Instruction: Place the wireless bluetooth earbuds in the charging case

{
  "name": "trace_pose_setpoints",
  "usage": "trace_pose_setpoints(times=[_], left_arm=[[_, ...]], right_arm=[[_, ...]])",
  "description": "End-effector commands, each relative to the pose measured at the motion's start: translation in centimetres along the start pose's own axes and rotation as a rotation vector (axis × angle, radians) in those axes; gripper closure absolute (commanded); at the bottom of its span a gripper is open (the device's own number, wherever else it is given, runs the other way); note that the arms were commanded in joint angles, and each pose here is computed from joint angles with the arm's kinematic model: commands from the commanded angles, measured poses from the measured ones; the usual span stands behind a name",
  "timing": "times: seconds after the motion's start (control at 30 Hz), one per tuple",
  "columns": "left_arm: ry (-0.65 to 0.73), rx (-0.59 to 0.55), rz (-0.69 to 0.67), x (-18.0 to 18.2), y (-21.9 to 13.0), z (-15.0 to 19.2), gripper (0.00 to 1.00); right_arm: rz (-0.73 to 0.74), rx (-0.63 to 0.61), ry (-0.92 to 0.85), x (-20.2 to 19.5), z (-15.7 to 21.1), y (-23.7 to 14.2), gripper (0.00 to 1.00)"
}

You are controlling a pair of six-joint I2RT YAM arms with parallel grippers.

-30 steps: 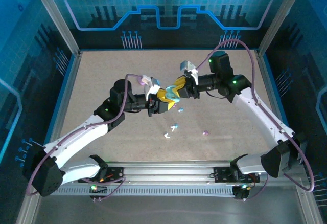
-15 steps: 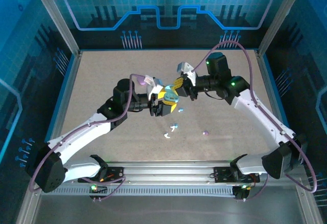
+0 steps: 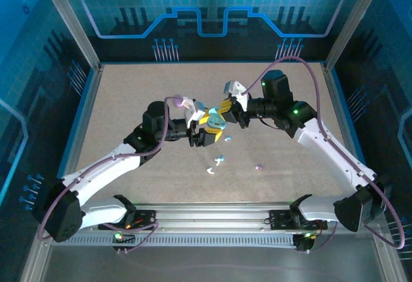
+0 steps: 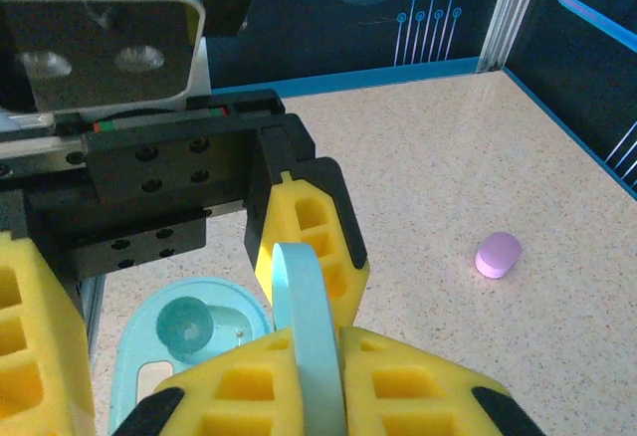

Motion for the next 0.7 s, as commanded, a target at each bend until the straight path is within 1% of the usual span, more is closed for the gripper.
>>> trace_pose_setpoints(times=[0.0, 0.17, 0.37, 0.53, 0.6, 0.67], left_arm=[[0.112, -0.021, 0.025, -0.24, 0.16, 0.34, 0.33], [0.128, -0.051, 0.005, -0.08, 0.08, 0.19, 0.38], [0.099, -0.051, 0.062, -0.52, 0.32, -0.08, 0.37], [0.079, -0.038, 0.067, -0.38, 0.52, 0.07, 0.42], [0.073, -0.038, 0.073, -0.45, 0.53, 0.03, 0.46], [0.067, -0.045, 0.074, -0.49, 0.51, -0.1, 0.46]], right_arm=[[-0.025, -0.036, -0.013, 0.49, -0.8, -0.09, 0.87], [-0.036, -0.034, -0.007, 0.49, -0.7, 0.04, 0.87], [-0.038, -0.031, -0.008, 0.42, -0.66, 0.12, 0.87], [-0.042, -0.037, -0.01, 0.49, -0.75, 0.11, 0.87], [-0.042, -0.037, -0.013, 0.52, -0.74, 0.09, 0.87], [-0.042, -0.04, -0.02, 0.57, -0.69, 0.08, 0.87]])
Point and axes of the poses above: each hand's point on the last joint's axis, 136 mm out from that joint toward the fingers, its own y axis out along the fingers, its own x axis along the line the jaws close on, z = x × y, the point moved 7 cm from there along -y, back along the fingers, and after that the axes turned 9 degrees about -y, right-handed, at the moved point
